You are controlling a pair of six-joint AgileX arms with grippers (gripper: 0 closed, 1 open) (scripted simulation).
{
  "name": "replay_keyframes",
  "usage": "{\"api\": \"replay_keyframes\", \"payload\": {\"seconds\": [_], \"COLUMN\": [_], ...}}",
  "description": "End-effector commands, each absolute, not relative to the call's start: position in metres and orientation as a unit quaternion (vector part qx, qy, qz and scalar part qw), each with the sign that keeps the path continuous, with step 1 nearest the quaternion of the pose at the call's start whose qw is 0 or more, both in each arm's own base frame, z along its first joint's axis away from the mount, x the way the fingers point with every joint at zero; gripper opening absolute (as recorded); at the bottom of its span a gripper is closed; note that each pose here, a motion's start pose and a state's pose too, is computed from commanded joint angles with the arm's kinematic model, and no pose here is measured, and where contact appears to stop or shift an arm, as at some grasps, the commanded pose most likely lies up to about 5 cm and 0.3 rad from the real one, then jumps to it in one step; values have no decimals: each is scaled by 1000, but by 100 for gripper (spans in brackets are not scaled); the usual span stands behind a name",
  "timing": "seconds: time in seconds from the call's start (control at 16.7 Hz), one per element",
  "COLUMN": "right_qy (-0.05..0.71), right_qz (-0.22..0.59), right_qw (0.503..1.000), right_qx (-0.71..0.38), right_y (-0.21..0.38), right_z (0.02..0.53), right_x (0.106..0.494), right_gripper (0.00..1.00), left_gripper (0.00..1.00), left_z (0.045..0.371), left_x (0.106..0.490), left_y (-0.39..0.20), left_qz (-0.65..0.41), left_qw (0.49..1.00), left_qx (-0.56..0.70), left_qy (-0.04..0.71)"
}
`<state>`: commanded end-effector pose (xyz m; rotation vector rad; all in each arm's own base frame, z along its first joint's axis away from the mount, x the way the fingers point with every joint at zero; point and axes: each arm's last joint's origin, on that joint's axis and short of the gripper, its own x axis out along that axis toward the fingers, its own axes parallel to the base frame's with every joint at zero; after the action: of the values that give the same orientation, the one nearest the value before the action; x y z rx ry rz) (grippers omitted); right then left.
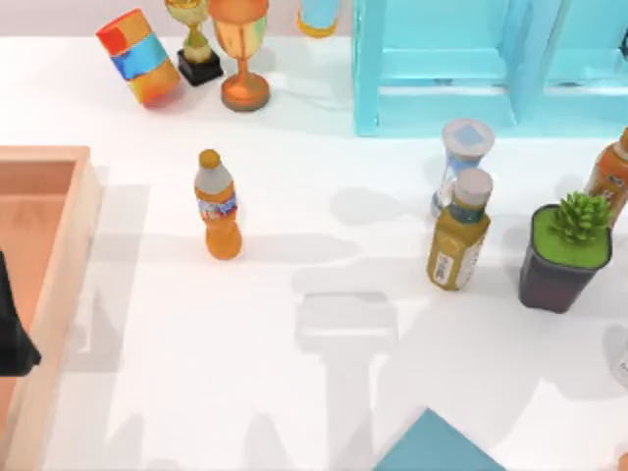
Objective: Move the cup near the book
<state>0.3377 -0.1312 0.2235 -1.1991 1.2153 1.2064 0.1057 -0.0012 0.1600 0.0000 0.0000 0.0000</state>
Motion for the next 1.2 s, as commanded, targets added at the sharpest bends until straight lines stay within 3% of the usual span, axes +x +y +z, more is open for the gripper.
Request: {"api": "replay_keyframes", "payload": {"seconds": [0.42,0.72,1.2], "right_qy": [502,502,502], "right_qz": [495,497,497], "right_qw": [503,503,503], "right_qx": [-500,-498,-498], "right_y": [-133,-132,-132], "right_z": [145,136,136], "right_x": [339,337,337], "right_gripper": [100,100,40], "left_gripper": [100,100,100], "left_z": [160,160,160], "left_x": [106,106,106], "left_y": [-1,-1,-1], "left_qz": [0,0,0], "left_qw": [1000,1000,1000], "left_qx": [0,0,0], "left_qy": [0,0,0]}}
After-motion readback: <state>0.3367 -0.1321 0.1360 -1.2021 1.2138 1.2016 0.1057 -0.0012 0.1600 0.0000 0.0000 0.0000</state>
